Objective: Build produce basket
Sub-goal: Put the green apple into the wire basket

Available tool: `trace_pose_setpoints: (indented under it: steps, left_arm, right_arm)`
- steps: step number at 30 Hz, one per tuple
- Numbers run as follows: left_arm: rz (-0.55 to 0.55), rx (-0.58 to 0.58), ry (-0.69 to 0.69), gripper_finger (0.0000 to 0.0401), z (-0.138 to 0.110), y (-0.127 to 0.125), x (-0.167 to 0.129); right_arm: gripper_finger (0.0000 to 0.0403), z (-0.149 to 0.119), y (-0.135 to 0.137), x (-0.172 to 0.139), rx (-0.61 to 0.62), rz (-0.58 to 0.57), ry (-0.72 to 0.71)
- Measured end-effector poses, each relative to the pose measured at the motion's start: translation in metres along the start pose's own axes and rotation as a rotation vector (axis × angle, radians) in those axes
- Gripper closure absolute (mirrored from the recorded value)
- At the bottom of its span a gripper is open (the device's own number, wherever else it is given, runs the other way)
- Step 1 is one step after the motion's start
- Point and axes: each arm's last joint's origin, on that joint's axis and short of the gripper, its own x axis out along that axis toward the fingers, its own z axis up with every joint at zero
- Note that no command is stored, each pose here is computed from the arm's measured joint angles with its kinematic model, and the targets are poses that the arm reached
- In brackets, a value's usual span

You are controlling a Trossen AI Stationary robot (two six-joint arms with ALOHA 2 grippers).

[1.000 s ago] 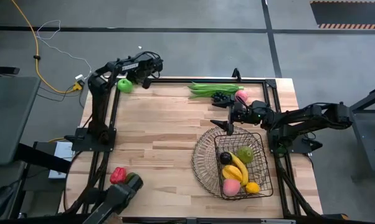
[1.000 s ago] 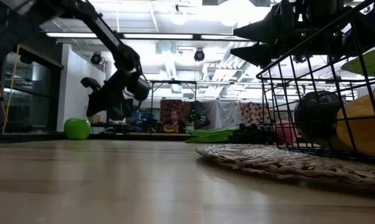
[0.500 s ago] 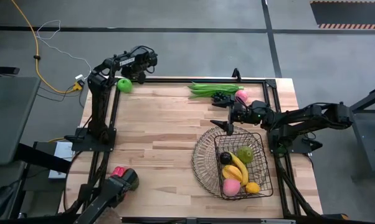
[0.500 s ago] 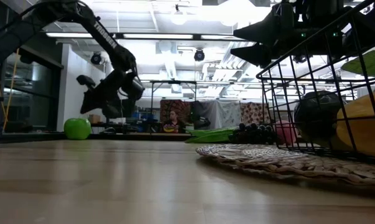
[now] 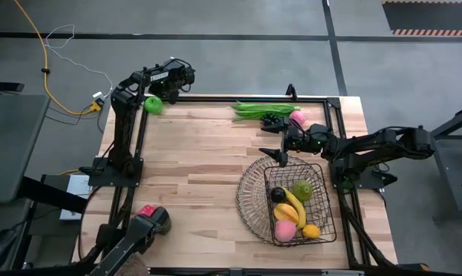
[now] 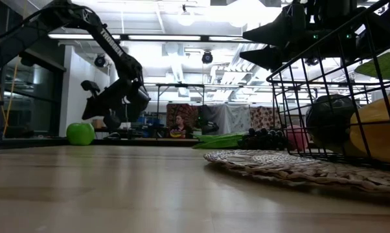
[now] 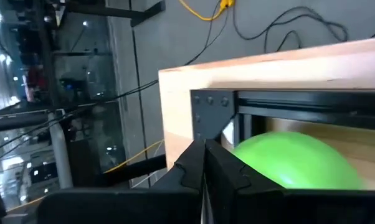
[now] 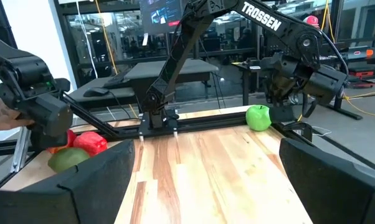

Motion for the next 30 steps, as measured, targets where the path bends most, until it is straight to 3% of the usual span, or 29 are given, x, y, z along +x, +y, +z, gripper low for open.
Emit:
trace_pose_setpoints:
  steps: [13,25,30]
  left_arm:
    - [-0.072,0.063,0.050,0.0401,-0.009,-0.010,-0.009]
    - [-0.087,0.152,0.090,0.0401,-0.033,-0.029,-0.016]
    - [-0.198,0.245,0.100,0.0401,-0.048,-0.048,-0.038]
  right_arm:
    - [0.0015,0.000,0.000,0.000,0.003,0.000,0.000]
    - [0.0015,0.000,0.000,0.000,-0.008,0.000,0.000]
    - [0.0015,0.000,0.000,0.000,-0.008,0.000,-0.002]
